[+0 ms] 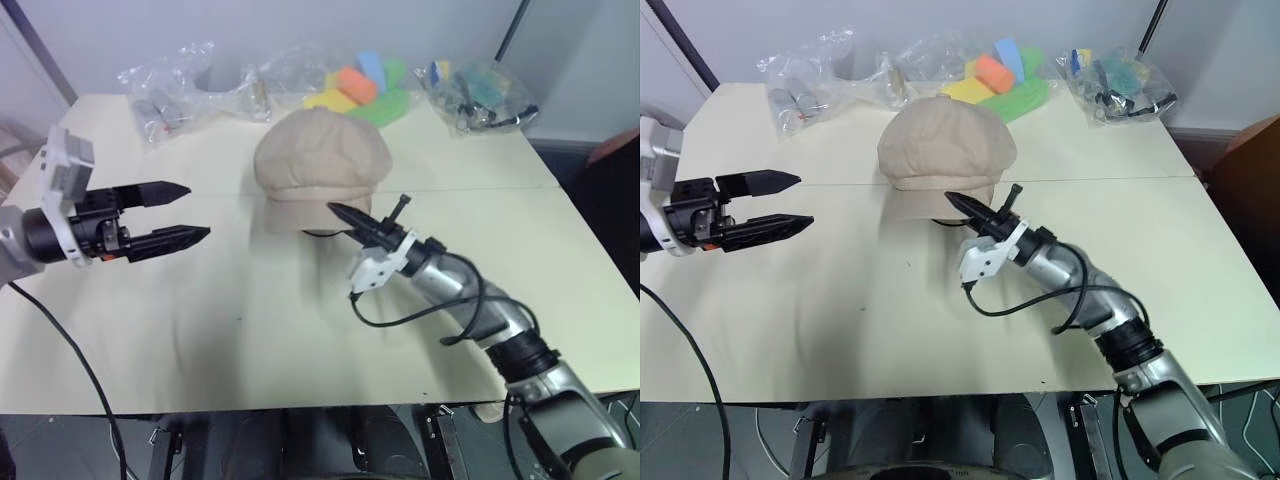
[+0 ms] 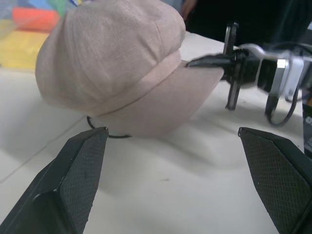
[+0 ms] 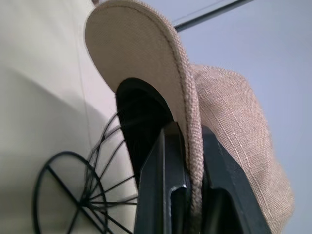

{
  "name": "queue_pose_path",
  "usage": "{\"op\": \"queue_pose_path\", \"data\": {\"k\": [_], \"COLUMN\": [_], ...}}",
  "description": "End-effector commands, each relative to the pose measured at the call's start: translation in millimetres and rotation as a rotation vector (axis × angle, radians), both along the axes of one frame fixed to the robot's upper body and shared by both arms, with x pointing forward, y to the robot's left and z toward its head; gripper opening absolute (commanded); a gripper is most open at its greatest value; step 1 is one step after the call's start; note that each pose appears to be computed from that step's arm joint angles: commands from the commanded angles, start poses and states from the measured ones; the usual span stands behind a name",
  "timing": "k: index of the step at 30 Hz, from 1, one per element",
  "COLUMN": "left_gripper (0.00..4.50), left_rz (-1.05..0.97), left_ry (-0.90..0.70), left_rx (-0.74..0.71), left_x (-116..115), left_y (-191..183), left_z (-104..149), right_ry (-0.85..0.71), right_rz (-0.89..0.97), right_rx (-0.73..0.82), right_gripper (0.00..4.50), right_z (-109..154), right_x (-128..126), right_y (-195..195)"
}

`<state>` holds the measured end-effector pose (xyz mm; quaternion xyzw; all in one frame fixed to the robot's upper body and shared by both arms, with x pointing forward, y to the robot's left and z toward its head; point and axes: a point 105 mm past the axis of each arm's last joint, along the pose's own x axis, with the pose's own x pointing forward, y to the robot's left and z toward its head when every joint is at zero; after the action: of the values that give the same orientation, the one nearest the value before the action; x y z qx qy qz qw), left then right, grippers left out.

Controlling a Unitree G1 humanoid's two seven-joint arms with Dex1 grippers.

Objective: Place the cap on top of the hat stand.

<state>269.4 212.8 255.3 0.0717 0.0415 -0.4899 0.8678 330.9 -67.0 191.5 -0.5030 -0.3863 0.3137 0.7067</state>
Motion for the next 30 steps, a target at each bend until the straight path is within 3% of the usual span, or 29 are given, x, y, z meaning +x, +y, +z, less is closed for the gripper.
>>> {"op": "queue_pose_path", "data": {"k": [1,5,6,9,14,15,20,25,27,30], "left_gripper": [4.5,4.5,4.5,4.5,4.5,4.5,4.5,4.5,4.5,4.5], "left_rz": [-0.012,-0.014,-0.014,-0.012,-0.015,-0.015,-0.012,-0.017,-0.021,-0.017], "left_ry": [-0.06,-0.065,-0.066,-0.069,-0.056,-0.053,-0.046,-0.062,-0.071,-0.081], "left_rx": [-0.003,-0.005,-0.005,-0.006,-0.009,-0.009,-0.009,-0.001,-0.004,-0.011], "left_x": [1,1,1,1,1,1,5,11,13,16], "left_y": [-2,-2,-2,-2,-2,-2,1,2,1,2], "left_z": [12,14,14,15,15,15,14,14,16,17], "right_ry": [0.015,0.046,0.059,0.112,0.128,0.153,0.28,0.734,0.97,1.176], "right_rz": [0.036,0.016,0.002,-0.018,-0.072,-0.089,-0.159,-0.194,-0.144,-0.053], "right_rx": [-0.005,-0.012,-0.01,-0.022,-0.055,-0.06,-0.074,0.084,0.186,0.263], "right_gripper": [0.05,0.05,0.36,1.58,4.16,4.45,4.45,4.45,4.45,4.45], "right_z": [-3,-15,-17,-29,-34,-32,-7,29,45,64], "right_x": [6,18,21,23,10,3,-23,-32,-37,-45], "right_y": [-7,-11,-13,-17,-38,-49,-93,-139,-151,-160]}}
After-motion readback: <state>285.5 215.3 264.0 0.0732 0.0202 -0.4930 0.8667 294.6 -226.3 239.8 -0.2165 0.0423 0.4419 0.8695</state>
